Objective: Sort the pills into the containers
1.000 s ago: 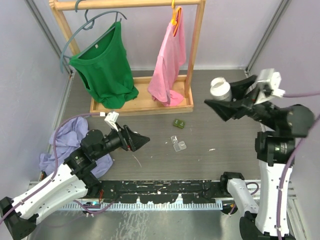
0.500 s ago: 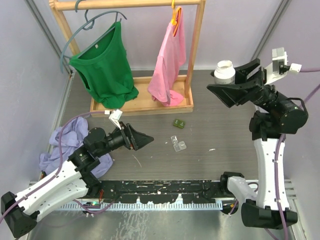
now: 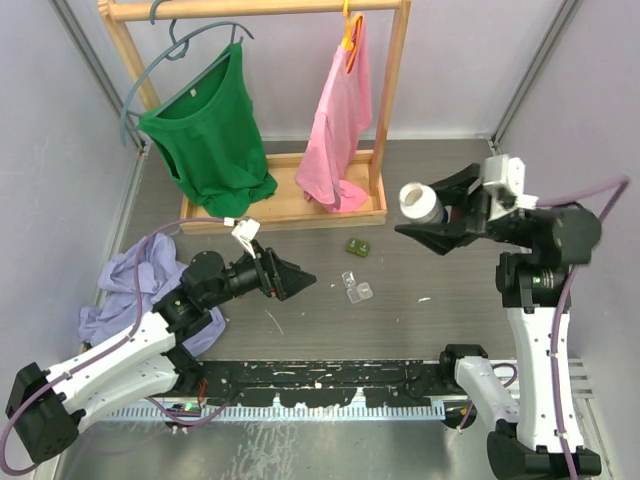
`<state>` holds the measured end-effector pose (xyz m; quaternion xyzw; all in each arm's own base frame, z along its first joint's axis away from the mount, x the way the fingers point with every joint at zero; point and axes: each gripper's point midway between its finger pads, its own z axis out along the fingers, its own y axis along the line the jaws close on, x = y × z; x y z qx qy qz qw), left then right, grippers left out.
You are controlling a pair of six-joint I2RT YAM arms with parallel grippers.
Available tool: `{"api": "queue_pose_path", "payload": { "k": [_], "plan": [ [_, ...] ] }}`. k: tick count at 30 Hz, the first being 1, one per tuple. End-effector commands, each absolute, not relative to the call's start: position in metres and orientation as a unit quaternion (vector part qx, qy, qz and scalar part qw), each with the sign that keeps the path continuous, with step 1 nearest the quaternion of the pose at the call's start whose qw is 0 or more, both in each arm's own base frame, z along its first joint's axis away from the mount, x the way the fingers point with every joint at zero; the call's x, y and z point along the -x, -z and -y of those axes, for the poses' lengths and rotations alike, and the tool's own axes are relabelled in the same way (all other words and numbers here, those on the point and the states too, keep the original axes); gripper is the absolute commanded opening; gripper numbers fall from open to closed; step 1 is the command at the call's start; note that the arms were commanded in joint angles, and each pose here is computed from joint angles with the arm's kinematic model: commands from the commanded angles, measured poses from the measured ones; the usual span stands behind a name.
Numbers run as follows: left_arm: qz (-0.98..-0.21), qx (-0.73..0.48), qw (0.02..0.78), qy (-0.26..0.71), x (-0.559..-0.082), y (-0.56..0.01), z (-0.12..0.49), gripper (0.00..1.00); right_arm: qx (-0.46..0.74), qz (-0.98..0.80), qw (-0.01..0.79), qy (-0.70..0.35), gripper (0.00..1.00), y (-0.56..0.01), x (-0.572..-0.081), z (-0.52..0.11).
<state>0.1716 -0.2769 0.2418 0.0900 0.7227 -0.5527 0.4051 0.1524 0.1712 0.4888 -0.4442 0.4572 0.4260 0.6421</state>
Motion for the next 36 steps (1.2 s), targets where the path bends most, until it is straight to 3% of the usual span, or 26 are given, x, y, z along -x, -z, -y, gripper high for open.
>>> {"api": "queue_pose_path", "payload": {
  "k": [1, 6, 9, 15, 36],
  "plan": [
    [-0.693, -0.17, 0.493, 0.498, -0.188, -0.24, 0.276, 0.84, 0.527, -0.493, 0.558, -0.41, 0.08, -0.357, -0.18, -0.17],
    [-0.661, -0.215, 0.574, 0.434, -0.202, -0.224, 0.262, 0.9, 0.587, -0.482, 0.537, -0.367, 0.1, -0.272, -0.202, -0.179],
    [-0.653, -0.231, 0.611, 0.384, -0.211, -0.214, 0.251, 0.95, 0.662, -0.485, 0.476, -0.317, 0.13, -0.215, -0.209, -0.184],
    [-0.66, -0.265, 0.629, 0.314, -0.226, -0.188, 0.243, 0.98, 0.716, -0.488, 0.394, -0.306, 0.16, -0.145, -0.204, -0.183],
    [-0.653, -0.262, 0.614, 0.358, -0.239, -0.161, 0.276, 0.98, 0.737, -0.566, 0.275, -0.248, 0.19, -0.077, -0.216, -0.164]
  ]
}}
